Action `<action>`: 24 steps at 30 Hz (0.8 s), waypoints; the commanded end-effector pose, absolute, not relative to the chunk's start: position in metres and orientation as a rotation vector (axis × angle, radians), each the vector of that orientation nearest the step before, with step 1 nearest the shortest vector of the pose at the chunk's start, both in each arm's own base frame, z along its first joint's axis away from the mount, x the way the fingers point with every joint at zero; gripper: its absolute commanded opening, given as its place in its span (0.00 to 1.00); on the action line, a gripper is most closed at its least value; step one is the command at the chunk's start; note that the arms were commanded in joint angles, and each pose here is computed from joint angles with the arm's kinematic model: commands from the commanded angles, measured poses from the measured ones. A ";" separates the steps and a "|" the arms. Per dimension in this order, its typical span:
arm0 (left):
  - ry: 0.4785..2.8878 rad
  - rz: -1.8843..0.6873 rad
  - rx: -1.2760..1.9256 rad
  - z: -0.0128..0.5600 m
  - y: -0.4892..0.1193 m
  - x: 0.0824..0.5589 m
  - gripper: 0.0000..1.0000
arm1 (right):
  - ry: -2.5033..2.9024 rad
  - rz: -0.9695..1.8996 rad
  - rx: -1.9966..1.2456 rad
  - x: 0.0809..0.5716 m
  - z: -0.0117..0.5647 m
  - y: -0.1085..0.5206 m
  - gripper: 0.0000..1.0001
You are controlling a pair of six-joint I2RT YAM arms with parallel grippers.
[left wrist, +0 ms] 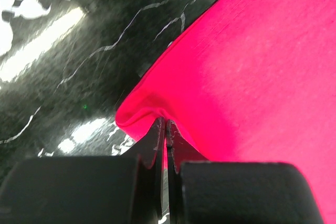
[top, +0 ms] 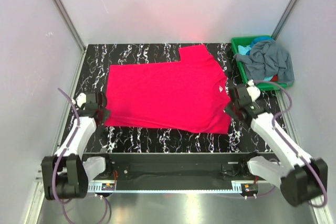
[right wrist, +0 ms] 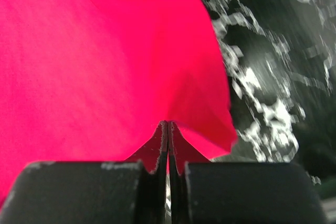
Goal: Fold and stack the t-shirts
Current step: Fold the tshirt
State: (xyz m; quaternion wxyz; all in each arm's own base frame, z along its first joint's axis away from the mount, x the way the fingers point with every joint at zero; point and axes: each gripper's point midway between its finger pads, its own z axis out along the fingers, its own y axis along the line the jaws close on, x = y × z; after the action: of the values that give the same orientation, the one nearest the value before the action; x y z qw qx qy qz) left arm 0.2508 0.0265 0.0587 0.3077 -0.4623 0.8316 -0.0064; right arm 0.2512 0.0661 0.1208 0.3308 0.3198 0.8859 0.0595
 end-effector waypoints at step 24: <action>2.214 0.194 -1.123 0.092 0.061 0.355 0.00 | 2.159 0.026 0.350 0.416 0.190 0.097 0.00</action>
State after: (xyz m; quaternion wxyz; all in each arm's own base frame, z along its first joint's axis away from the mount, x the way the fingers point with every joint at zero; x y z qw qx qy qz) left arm 0.3437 0.0456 0.0780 0.2970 -0.4290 0.8519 0.0446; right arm 0.3987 0.0963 0.1742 0.4325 0.1608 0.8870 0.0168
